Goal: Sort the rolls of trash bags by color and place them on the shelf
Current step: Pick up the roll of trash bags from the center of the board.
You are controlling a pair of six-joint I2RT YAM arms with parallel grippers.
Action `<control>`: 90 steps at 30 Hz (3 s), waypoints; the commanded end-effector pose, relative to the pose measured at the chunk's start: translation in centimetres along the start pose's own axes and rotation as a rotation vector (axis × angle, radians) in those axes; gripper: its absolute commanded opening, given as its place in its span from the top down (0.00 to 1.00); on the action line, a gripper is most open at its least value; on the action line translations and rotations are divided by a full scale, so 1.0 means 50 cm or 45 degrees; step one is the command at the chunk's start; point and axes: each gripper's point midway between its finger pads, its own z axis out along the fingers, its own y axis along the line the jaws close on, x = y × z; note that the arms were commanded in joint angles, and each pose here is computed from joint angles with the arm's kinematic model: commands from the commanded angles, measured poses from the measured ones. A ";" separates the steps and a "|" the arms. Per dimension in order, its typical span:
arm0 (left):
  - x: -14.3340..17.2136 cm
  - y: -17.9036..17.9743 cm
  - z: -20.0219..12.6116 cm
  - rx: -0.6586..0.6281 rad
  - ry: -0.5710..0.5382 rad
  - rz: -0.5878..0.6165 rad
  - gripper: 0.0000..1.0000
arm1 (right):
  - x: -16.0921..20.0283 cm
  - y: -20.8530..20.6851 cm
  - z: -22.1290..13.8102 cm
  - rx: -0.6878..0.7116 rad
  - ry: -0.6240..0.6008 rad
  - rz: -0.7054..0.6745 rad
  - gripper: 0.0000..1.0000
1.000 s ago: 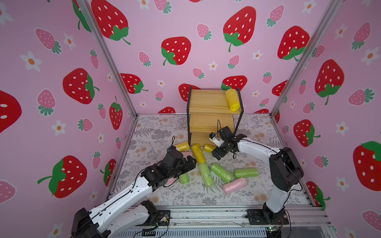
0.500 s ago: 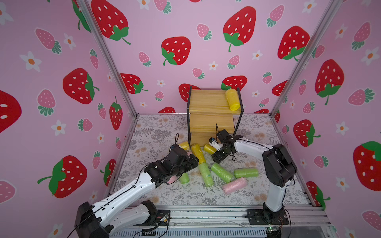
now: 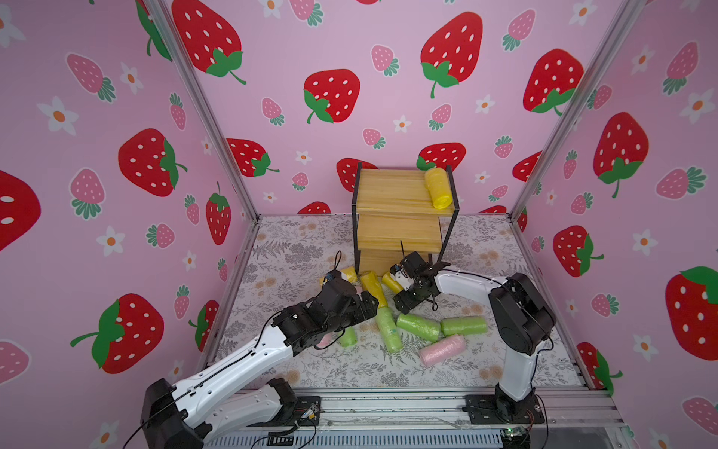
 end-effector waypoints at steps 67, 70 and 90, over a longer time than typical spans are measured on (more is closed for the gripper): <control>-0.084 -0.254 -0.130 0.837 -0.196 -0.202 0.00 | 0.019 0.325 -0.642 -0.977 -0.516 0.404 1.00; -0.091 -0.250 -0.148 0.859 -0.235 -0.194 0.00 | 0.020 0.333 -0.658 -1.001 -0.524 0.378 1.00; -0.082 -0.267 -0.203 0.993 -0.251 -0.101 0.63 | 0.008 0.389 -0.662 -1.176 -0.472 0.332 1.00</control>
